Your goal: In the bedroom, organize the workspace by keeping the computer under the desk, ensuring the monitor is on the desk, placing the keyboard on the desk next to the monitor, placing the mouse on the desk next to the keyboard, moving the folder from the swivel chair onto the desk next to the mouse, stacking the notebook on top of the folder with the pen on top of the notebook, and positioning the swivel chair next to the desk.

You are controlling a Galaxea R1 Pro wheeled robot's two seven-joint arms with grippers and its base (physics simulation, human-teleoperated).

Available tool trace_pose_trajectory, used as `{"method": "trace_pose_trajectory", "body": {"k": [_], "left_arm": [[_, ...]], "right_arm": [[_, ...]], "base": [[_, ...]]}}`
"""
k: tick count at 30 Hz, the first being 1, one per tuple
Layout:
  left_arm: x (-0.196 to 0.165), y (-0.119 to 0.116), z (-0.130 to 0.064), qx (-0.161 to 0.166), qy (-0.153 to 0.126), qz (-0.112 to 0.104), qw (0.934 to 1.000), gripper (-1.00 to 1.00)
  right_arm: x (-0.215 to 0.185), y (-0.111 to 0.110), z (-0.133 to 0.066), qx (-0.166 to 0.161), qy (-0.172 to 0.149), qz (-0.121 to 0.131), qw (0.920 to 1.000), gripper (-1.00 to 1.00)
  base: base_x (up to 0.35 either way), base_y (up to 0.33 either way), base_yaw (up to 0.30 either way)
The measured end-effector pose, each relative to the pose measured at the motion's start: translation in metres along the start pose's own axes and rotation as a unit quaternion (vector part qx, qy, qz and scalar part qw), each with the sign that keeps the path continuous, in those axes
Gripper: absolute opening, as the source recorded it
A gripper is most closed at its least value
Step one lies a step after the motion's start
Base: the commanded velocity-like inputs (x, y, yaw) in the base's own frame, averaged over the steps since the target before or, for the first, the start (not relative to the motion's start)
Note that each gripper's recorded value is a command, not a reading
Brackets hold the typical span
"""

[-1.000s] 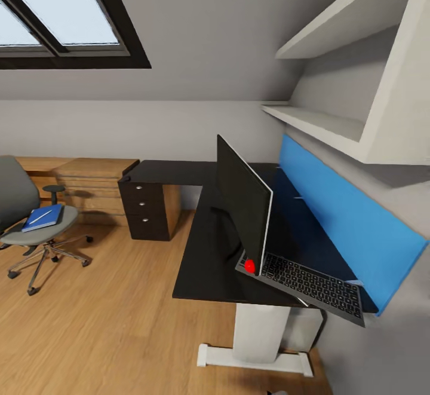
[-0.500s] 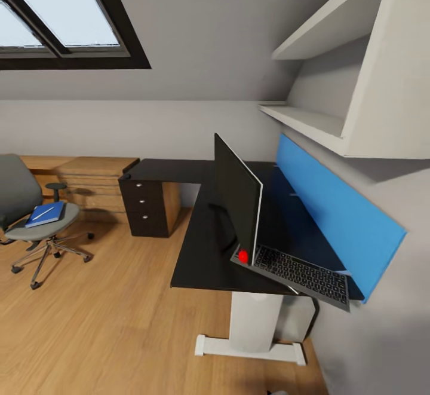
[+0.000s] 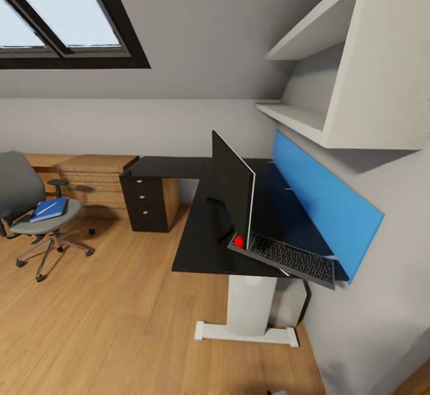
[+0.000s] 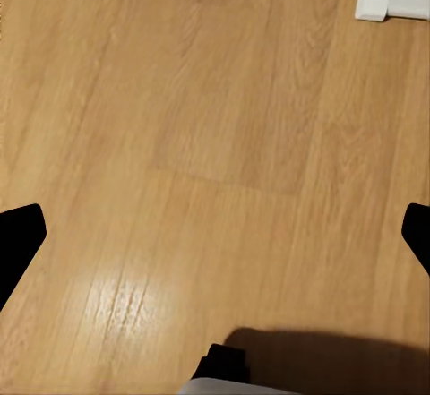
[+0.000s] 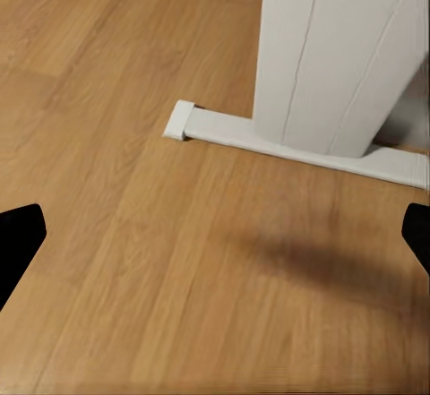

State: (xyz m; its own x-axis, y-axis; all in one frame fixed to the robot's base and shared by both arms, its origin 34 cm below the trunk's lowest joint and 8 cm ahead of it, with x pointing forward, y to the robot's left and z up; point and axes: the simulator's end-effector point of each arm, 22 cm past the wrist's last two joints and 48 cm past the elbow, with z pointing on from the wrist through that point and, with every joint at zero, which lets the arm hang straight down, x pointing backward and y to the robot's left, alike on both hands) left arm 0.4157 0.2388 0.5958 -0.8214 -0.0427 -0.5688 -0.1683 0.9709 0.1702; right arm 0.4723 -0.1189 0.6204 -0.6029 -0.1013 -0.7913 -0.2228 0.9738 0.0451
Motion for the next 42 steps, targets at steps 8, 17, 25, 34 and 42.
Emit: {"method": "trace_pose_trajectory", "body": {"k": [8, 17, 25, 34, 42], "left_arm": [[0.001, 0.013, 0.003, -0.013, 0.006, -0.019, 0.9997, 1.0], [0.001, 0.016, 0.004, -0.017, 0.007, -0.023, 0.9996, 1.0], [0.0, 0.052, 0.011, -0.043, 0.005, -0.022, 0.9988, 1.0], [0.001, 0.062, 0.013, -0.052, 0.007, -0.031, 0.9981, 1.0], [0.0, 0.062, 0.013, -0.052, 0.006, -0.032, 0.9981, 1.0]], "right_arm": [[0.001, -0.004, 0.0, 0.006, 0.001, 0.008, 0.9999, 1.0], [0.001, -0.004, 0.0, 0.007, 0.001, 0.009, 0.9999, 1.0], [-0.036, -0.044, 0.003, 0.04, -0.064, 0.007, 0.9972, 1.0], [-0.133, -0.092, 0.023, 0.112, -0.098, 0.033, 0.9883, 1.0], [-0.251, -0.168, 0.036, 0.172, -0.101, 0.067, 0.9777, 1.0]], "base": [[-0.007, 0.0, -0.258], [0.0, 0.0, -0.103], [0.0, 0.0, -0.002], [0.0, 0.0, 0.0], [0.0, 0.0, 0.0]]}}
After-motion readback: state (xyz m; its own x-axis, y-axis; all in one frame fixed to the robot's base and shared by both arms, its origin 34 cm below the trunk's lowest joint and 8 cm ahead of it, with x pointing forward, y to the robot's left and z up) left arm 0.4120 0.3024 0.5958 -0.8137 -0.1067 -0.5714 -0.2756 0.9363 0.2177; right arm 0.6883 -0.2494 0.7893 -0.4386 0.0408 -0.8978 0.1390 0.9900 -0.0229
